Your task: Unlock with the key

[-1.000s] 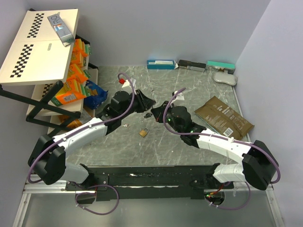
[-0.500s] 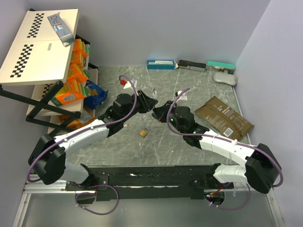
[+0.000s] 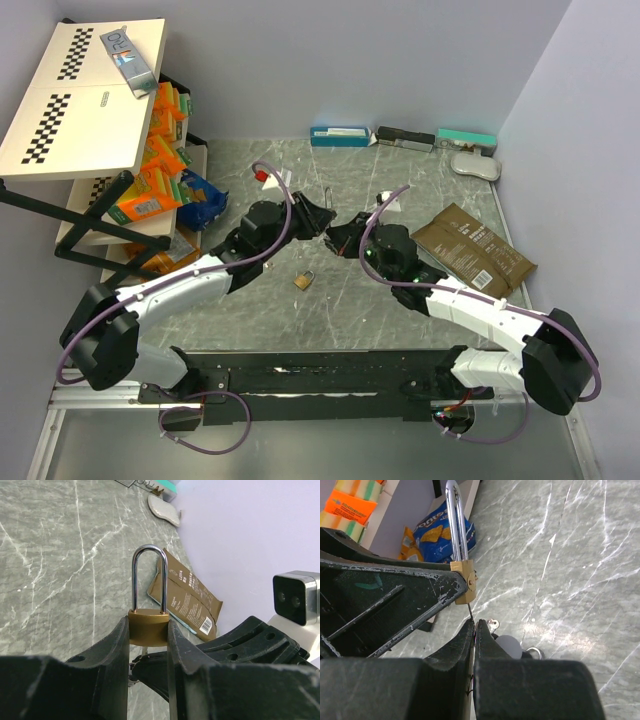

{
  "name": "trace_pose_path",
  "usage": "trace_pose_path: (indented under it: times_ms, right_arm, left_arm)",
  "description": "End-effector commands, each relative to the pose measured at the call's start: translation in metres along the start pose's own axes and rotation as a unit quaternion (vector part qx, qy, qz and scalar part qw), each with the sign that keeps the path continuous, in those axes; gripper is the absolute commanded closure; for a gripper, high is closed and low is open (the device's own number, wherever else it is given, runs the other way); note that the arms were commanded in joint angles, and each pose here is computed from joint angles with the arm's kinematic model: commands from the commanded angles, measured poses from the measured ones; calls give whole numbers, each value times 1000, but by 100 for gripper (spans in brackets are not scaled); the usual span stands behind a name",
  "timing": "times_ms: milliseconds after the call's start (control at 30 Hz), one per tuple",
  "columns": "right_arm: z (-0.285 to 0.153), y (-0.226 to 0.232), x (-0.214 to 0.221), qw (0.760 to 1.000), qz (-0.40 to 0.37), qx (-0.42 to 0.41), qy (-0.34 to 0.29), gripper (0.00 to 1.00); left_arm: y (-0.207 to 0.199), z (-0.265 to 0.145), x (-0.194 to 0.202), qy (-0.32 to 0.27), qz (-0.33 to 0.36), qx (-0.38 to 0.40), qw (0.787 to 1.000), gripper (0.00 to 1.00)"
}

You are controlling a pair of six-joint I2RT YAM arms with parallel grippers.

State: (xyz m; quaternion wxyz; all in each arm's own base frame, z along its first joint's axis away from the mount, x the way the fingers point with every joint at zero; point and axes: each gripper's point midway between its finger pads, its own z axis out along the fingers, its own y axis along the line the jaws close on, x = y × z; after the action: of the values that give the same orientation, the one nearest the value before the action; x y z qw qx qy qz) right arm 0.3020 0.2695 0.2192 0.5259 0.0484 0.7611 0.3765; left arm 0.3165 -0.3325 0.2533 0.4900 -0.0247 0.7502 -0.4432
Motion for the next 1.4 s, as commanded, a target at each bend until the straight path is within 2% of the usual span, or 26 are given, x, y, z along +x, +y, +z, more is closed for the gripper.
trace_pose_path:
  times_ms: [0,500,833,1133,1367]
  right_arm:
    - [-10,19,-114,977,66,-24,-203,100]
    - [-15,31,-129,968,109,-43,-222,100]
    - [-27,26,-144,965,89,-40,-245,100]
    - [-40,29,-156,960,32,-54,-273,100]
    - [-43,29,-164,956,7,-40,-292,100]
  left_arm:
    - [5,-24,79,133,7,1,991,99]
    - [2,-29,88,119,35,-2,992,99]
    - [-8,-32,90,131,32,14,991,99]
    - [-22,-32,103,180,32,41,982,99]
    - [-13,-26,105,183,42,16,982,99]
